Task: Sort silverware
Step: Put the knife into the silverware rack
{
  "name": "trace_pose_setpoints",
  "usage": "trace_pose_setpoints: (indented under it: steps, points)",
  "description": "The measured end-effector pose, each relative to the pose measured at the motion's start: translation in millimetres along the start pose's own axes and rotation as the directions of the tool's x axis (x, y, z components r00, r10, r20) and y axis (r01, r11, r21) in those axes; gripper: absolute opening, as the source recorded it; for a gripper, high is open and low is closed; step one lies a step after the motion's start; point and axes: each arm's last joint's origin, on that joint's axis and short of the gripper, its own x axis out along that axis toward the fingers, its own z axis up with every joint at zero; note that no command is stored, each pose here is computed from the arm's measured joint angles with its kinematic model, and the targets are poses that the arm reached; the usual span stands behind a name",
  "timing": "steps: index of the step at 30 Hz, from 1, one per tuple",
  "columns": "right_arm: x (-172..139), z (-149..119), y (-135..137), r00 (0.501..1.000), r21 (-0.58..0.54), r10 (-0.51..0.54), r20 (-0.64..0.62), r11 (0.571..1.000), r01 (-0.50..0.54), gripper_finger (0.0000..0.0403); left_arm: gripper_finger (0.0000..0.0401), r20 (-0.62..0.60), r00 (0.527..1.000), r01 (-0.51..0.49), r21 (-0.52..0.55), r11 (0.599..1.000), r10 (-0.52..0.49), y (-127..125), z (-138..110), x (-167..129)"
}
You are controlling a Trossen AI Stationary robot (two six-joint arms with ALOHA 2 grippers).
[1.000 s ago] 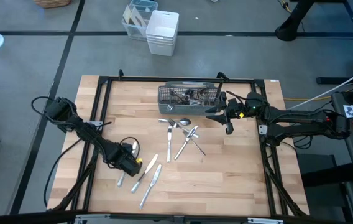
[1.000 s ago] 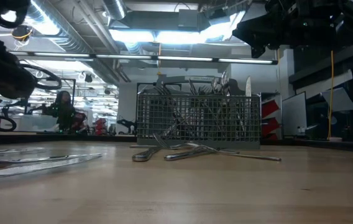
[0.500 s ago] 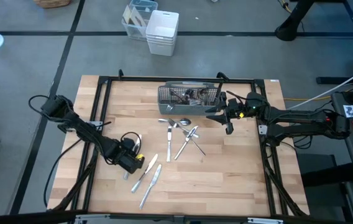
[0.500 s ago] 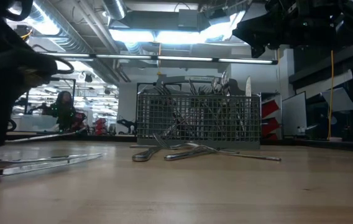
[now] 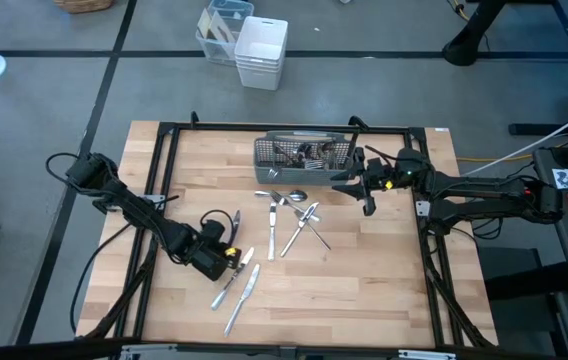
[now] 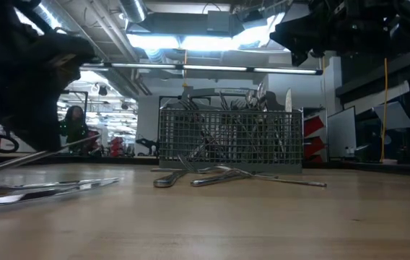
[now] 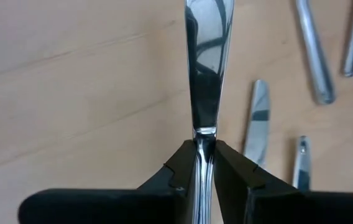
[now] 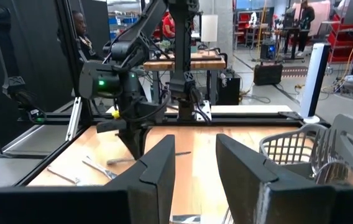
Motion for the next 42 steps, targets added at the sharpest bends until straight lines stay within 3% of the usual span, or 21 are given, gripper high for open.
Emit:
trace_pose_setpoints:
  steps: [11,24,31,36,39,42]
  points:
    - [-3,7,1,0.999,-0.024,0.001,0.049,1.0,0.0,0.0118,0.0043,0.051,0.995,0.082,0.053,0.995,-0.085,-8,1,-1]
    - [-3,7,1,0.999,-0.021,0.002,0.043,1.0,-0.001,0.0118,0.0044,0.145,0.986,0.07,0.095,0.993,-0.084,-10,17,1]
    - [-3,7,2,0.999,-0.022,0.003,0.045,1.0,-0.002,0.0118,0.0044,0.231,0.954,0.163,0.137,0.977,-0.192,-16,40,-22]
    - [-7,12,3,0.998,-0.04,0.003,0.069,0.999,0.0,0.0118,0.0044,0.356,0.878,0.268,0.186,0.945,-0.319,-25,63,-43]
    - [-11,17,5,0.995,-0.052,-0.021,0.096,0.998,0.027,0.0118,0.0044,0.456,0.786,0.326,0.267,0.907,-0.417,-39,81,-53]
    - [-15,22,5,0.989,-0.06,-0.076,0.127,0.995,0.084,0.0118,0.0044,0.549,0.658,0.35,0.383,0.855,-0.515,-56,104,-62]
